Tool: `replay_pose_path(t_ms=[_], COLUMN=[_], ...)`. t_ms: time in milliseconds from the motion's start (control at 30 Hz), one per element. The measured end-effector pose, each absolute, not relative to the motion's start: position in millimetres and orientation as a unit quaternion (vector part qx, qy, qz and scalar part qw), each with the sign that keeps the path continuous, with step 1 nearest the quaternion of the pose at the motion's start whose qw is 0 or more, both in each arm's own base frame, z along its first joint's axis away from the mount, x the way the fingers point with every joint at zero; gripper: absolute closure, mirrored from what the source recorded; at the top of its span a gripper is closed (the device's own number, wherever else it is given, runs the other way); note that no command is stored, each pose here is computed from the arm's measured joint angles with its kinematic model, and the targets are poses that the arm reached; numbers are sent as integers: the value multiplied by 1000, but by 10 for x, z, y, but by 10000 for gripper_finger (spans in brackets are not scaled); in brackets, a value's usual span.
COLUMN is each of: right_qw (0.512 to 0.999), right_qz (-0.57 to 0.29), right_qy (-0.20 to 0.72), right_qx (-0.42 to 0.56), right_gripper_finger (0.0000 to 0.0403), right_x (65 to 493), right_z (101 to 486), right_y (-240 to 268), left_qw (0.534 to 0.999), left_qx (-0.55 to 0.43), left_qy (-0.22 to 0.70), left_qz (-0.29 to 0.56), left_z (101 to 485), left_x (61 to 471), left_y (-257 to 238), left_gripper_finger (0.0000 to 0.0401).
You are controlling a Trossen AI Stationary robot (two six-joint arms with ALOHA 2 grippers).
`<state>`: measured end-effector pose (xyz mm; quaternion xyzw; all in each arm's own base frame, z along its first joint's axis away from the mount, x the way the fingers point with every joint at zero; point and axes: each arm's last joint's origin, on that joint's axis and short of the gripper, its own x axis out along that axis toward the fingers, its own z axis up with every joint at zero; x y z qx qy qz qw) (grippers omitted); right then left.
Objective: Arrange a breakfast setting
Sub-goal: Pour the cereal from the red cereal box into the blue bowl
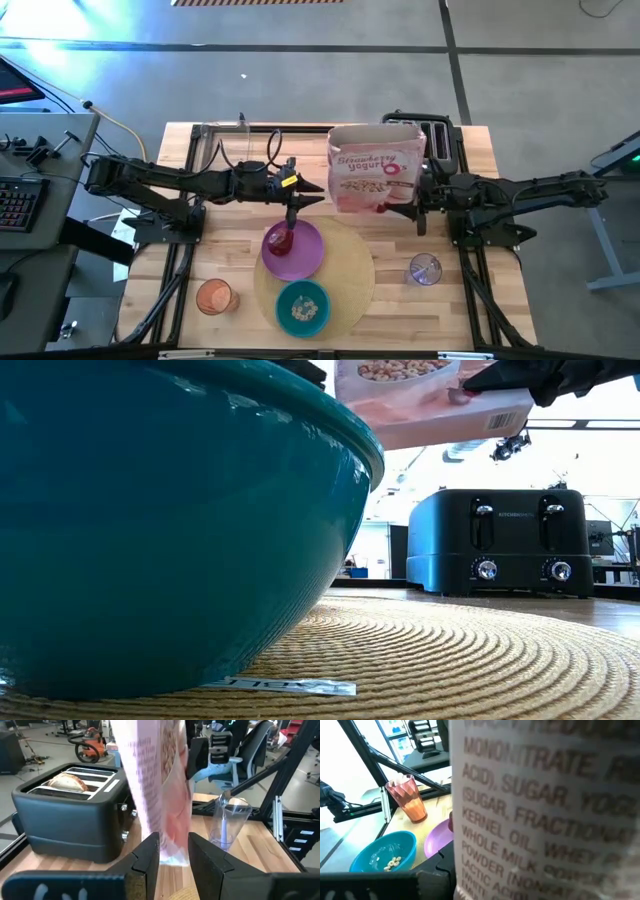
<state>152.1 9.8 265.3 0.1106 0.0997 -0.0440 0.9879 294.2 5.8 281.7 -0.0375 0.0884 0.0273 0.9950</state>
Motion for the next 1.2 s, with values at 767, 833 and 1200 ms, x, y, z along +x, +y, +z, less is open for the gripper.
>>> replay_pose_path(t_ms=[767, 833, 1200], right_qw=[996, 996, 978], right_qz=[32, 28, -10], right_qy=[81, 80, 175], right_qx=[17, -2, -110], right_gripper_finger=[245, 245, 251], right_x=[1488, 1490, 1633], right_z=[2844, 2929, 3383], right_y=[200, 216, 295], left_qw=[991, 992, 993], left_qx=[-37, -27, -19], left_qy=[123, 116, 90], left_qz=[40, 42, 73], left_z=[2955, 3019, 3248], left_x=[2669, 2601, 2284], left_y=[101, 118, 253], left_gripper_finger=[311, 311, 311])
